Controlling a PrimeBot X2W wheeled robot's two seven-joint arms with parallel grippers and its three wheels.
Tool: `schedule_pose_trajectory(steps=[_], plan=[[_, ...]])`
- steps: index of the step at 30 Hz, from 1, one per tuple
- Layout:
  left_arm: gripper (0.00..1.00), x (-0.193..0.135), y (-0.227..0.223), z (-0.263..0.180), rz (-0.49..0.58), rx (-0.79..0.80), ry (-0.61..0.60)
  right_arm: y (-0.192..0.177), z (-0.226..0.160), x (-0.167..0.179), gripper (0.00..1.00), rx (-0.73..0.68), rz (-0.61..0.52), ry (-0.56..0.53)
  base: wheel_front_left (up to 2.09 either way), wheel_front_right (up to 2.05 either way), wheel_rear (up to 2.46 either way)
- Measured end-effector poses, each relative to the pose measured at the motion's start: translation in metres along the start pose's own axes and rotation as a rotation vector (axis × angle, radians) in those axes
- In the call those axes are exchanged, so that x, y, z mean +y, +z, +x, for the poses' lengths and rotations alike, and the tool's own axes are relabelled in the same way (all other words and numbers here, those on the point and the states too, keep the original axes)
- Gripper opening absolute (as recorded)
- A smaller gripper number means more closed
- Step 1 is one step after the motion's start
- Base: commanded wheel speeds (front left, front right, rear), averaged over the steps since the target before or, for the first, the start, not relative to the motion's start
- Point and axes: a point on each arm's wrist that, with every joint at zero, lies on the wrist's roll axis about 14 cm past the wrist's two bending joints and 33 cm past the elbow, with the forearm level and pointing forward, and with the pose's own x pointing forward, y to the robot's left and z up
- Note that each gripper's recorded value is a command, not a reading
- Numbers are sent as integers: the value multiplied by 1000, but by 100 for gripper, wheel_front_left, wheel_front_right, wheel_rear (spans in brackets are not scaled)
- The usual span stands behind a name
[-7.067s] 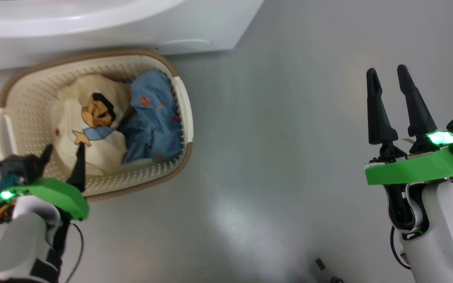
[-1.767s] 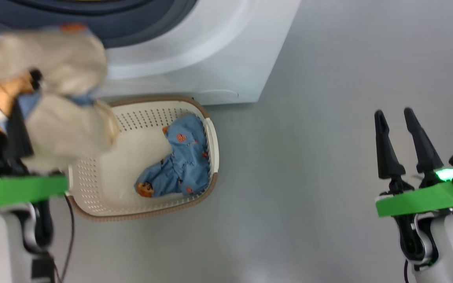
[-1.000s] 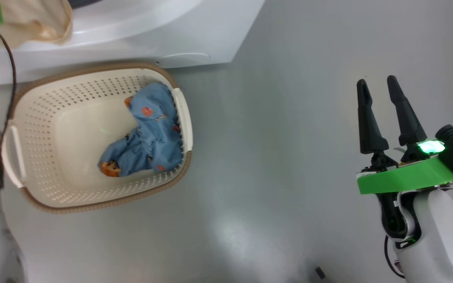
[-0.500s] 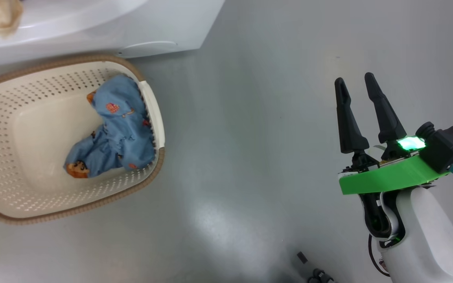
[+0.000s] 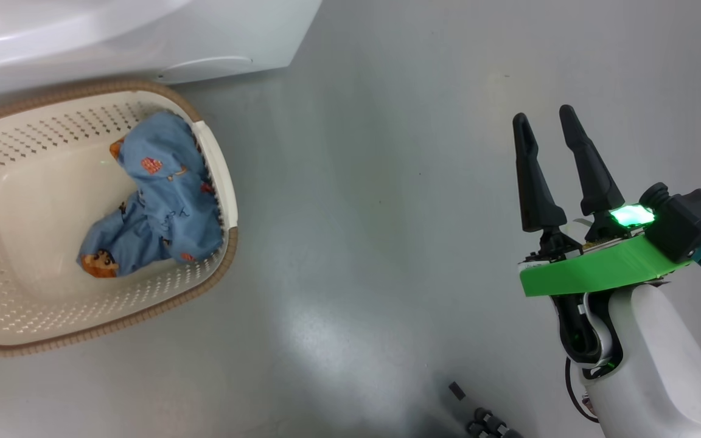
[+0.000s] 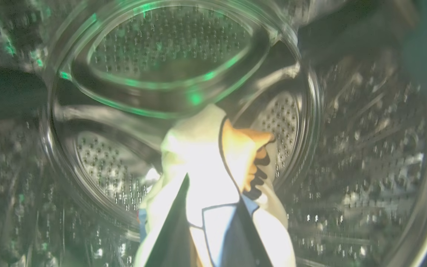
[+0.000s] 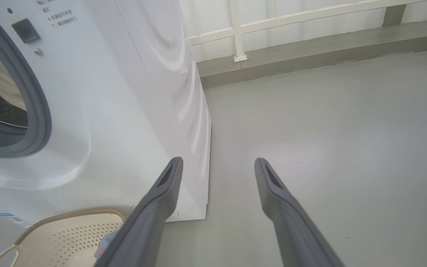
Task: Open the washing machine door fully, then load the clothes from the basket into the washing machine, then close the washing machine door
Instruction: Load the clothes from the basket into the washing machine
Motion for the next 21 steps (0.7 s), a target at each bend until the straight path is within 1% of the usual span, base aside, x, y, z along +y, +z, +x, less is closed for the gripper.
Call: schedule_pose_trajectory(steps=[1, 2, 3, 4, 6, 12, 21], plan=[[1, 1, -9, -4, -2, 28, 4, 0, 0, 1, 100, -1, 1, 1, 0, 0, 0], [31, 1, -23, -8, 0, 73, 6, 1, 0, 2, 100, -2, 1, 4, 0, 0, 0], [90, 0, -37, -15, 20, 120, -2, 2, 0, 2, 100, -4, 2, 6, 0, 0, 0], [100, -1, -50, -21, 38, 164, -10, 2, 0, 4, 100, -4, 3, 9, 0, 0, 0], [100, -1, -69, -30, 46, 227, -12, 1, 0, 7, 100, -2, 5, 18, 0, 0, 0], [100, 5, -87, -41, 51, 306, 3, 3, 0, 10, 100, -6, 9, 24, 0, 0, 0], [100, 8, -80, -43, 76, 327, 2, 7, 1, 15, 100, -19, 17, 40, 0, 0, 0]])
